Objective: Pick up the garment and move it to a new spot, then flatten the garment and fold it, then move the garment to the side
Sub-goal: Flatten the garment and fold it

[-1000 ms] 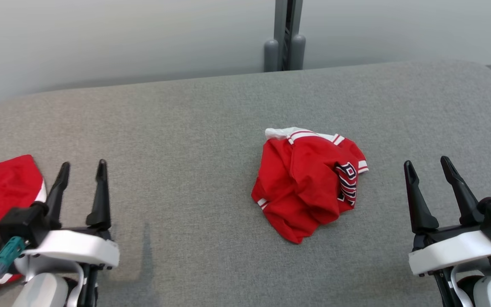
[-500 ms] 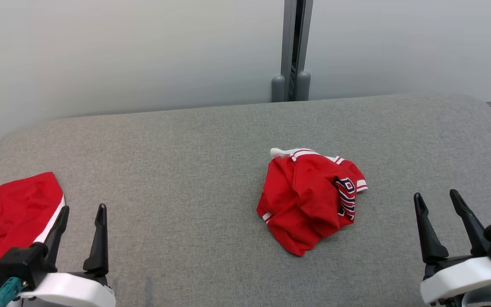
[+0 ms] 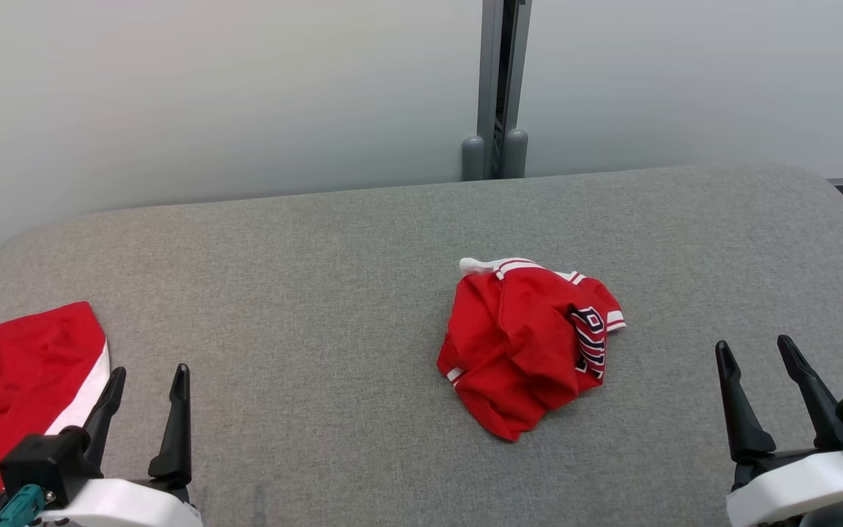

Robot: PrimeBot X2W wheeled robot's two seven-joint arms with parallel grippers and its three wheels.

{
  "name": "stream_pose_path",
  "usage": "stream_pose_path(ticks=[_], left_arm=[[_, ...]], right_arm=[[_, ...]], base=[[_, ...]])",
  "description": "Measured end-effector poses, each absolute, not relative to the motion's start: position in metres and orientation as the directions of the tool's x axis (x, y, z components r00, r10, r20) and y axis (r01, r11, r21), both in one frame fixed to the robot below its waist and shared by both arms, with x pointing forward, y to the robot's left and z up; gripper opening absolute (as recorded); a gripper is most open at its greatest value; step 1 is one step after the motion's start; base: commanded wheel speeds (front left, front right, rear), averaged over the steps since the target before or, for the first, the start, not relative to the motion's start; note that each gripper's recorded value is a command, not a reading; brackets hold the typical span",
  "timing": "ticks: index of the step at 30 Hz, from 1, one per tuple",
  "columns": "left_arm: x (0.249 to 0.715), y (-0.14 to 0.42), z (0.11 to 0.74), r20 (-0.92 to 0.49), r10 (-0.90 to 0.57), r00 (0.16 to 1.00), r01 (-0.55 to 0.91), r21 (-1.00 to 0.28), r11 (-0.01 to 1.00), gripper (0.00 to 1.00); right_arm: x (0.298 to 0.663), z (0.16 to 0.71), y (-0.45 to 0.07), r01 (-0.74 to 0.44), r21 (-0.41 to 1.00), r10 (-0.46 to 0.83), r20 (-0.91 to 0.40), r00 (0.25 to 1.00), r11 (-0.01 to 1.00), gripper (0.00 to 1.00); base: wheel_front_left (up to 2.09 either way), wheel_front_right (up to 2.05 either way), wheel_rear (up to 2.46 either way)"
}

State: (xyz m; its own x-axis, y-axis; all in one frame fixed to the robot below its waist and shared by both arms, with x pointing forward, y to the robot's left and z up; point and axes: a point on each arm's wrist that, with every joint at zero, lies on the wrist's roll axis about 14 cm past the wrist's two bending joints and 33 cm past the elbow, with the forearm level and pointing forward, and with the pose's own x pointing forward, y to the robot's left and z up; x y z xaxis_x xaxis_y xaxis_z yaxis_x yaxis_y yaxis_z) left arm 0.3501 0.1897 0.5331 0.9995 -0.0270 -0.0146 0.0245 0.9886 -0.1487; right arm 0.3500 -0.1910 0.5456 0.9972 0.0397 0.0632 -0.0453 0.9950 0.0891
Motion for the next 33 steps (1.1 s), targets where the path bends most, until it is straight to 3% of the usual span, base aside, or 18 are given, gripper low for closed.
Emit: stream_pose_path(ticks=[25,33], left_arm=[[0.349,0.193,0.531,-0.026,-0.012,1.000,0.008,-0.146,0.989,1.00],[0.362,0.187,0.529,-0.025,-0.027,0.999,0.022,-0.156,0.987,1.00]], right_arm=[[0.352,0.543,-0.185,-0.061,0.094,0.056,0.052,0.997,0.994,1.00],[0.382,0.540,-0.168,-0.124,0.107,0.122,0.024,0.992,0.987,1.00]], base=[[0.00,0.00,0.00],[0.00,0.00,0.00]])
